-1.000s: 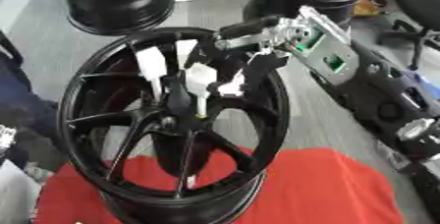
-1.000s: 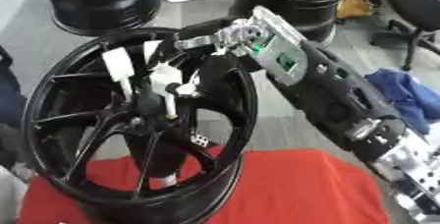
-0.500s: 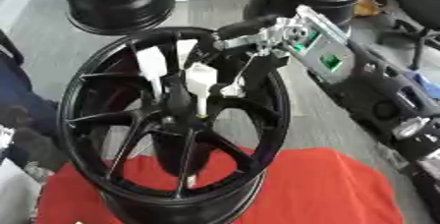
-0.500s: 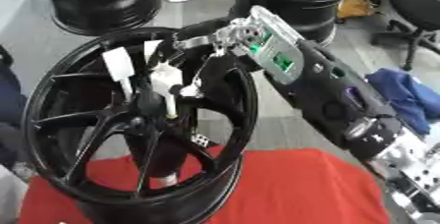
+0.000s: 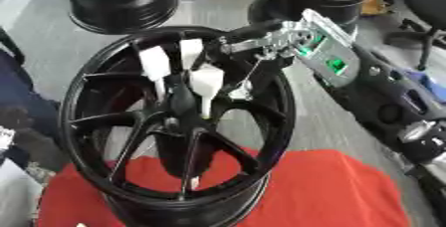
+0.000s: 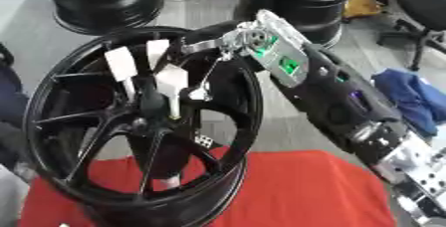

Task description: Pull the pin out of the wheel hub.

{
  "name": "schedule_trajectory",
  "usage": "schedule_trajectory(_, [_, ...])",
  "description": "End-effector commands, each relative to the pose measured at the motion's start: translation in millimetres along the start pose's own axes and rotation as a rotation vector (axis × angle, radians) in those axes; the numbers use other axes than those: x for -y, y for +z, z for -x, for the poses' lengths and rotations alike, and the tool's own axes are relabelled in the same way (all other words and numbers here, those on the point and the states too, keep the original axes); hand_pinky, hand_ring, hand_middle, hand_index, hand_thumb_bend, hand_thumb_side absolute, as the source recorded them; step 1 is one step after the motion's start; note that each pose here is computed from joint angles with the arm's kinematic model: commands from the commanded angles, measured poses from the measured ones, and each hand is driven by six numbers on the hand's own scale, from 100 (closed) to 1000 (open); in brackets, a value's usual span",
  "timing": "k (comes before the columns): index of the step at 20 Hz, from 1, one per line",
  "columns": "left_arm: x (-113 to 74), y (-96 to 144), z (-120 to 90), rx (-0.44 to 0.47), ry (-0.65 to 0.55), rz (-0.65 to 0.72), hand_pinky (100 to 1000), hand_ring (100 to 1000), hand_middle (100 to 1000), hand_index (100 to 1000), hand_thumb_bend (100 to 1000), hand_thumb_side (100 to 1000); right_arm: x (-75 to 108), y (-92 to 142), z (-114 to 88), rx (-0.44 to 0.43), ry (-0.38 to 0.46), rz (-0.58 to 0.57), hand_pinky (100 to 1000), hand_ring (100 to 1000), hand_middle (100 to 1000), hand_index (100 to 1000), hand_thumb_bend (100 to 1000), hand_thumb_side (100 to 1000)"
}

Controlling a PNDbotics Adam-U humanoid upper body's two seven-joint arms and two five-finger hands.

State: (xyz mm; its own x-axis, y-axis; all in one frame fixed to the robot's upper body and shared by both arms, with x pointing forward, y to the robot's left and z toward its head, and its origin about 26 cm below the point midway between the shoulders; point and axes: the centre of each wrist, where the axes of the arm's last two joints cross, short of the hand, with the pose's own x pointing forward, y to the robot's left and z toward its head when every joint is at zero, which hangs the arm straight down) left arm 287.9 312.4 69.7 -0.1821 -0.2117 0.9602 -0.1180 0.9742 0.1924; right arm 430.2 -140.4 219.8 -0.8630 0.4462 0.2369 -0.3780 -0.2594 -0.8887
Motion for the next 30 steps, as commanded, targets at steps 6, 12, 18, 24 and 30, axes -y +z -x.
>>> schedule_trajectory(6, [-0.9, -4.5, -8.6, 0.033, -0.003, -0.005, 593, 682, 654, 693, 712, 648, 6.6, 9.7, 4.7, -0.026, 0.016, 0.034, 951, 900, 840, 888, 128, 297])
schedule_trajectory(12, [0.2, -5.9, -10.2, 0.04, 0.001, -0.002, 593, 681, 653, 693, 713, 648, 6.2, 7.3, 7.3, -0.031, 0.015, 0.053, 938, 887, 817, 875, 113, 253])
schedule_trajectory(18, [0.5, -6.4, -10.8, 0.042, 0.002, -0.003, 592, 679, 652, 693, 716, 647, 6.5, 6.6, 9.3, -0.037, 0.018, 0.06, 921, 866, 785, 845, 100, 180])
schedule_trajectory(24, [0.4, -6.4, -10.8, 0.042, 0.002, -0.006, 592, 678, 651, 693, 718, 647, 6.8, 6.3, 11.2, -0.037, 0.008, 0.087, 890, 821, 630, 679, 100, 181])
schedule_trajectory(30, [0.5, -6.2, -10.4, 0.04, 0.002, -0.007, 592, 677, 650, 693, 719, 646, 11.3, 7.2, 7.5, -0.014, 0.006, 0.147, 861, 763, 498, 495, 100, 201])
